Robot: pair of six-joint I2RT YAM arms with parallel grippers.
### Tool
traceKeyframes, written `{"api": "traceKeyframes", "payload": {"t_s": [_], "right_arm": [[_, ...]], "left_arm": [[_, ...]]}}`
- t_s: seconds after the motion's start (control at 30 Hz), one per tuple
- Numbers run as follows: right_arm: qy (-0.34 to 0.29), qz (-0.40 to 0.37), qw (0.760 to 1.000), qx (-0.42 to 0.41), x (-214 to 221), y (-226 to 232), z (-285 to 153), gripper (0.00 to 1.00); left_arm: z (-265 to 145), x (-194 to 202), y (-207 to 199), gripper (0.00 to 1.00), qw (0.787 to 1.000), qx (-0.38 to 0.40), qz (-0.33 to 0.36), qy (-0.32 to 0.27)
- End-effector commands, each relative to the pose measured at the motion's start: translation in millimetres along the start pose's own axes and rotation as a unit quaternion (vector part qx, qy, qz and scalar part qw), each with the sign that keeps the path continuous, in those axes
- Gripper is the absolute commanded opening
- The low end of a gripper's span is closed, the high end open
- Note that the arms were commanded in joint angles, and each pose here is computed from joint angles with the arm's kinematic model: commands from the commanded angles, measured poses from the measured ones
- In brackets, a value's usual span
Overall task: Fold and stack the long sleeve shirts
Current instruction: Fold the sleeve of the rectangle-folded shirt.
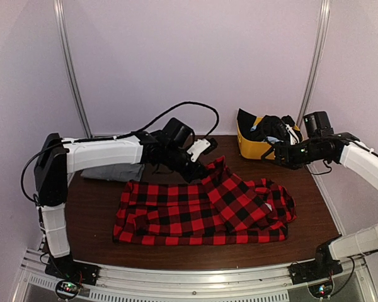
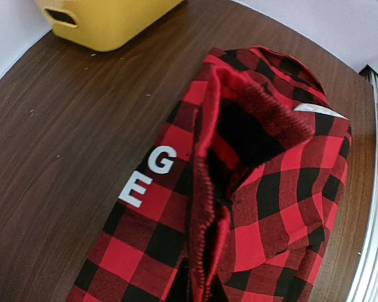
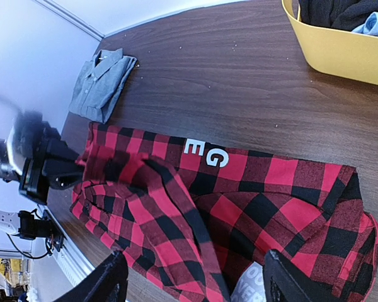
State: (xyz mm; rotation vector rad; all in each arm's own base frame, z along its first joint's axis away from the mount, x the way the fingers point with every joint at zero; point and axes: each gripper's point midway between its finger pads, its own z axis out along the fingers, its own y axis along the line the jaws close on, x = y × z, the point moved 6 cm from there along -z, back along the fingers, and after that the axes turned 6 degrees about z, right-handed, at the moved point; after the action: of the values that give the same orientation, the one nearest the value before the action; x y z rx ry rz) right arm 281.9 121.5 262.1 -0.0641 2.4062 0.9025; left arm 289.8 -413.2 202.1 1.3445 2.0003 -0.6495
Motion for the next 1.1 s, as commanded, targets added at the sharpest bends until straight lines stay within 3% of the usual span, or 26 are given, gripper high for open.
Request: {"api": "traceKeyframes", "payload": {"t_s": [0.0,0.27,1.07], "right_arm": [[-0.017,-0.001,1.000,-0.003,0,0,-5,0.74],[-0.010,0.009,1.000,-0.005,8,-8,4,0.74],[0.025,0.031,0.996,0.081,33,-68,65,0.74]], "left_arm": [[-29,-5,29,0.00,0.996,0.000,-0.065,-0.067],[-50,41,75,0.00,0.988,-0.039,-0.133,-0.067],[-104,83,101,0.00,0.974,-0.134,-0.171,-0.063]]}}
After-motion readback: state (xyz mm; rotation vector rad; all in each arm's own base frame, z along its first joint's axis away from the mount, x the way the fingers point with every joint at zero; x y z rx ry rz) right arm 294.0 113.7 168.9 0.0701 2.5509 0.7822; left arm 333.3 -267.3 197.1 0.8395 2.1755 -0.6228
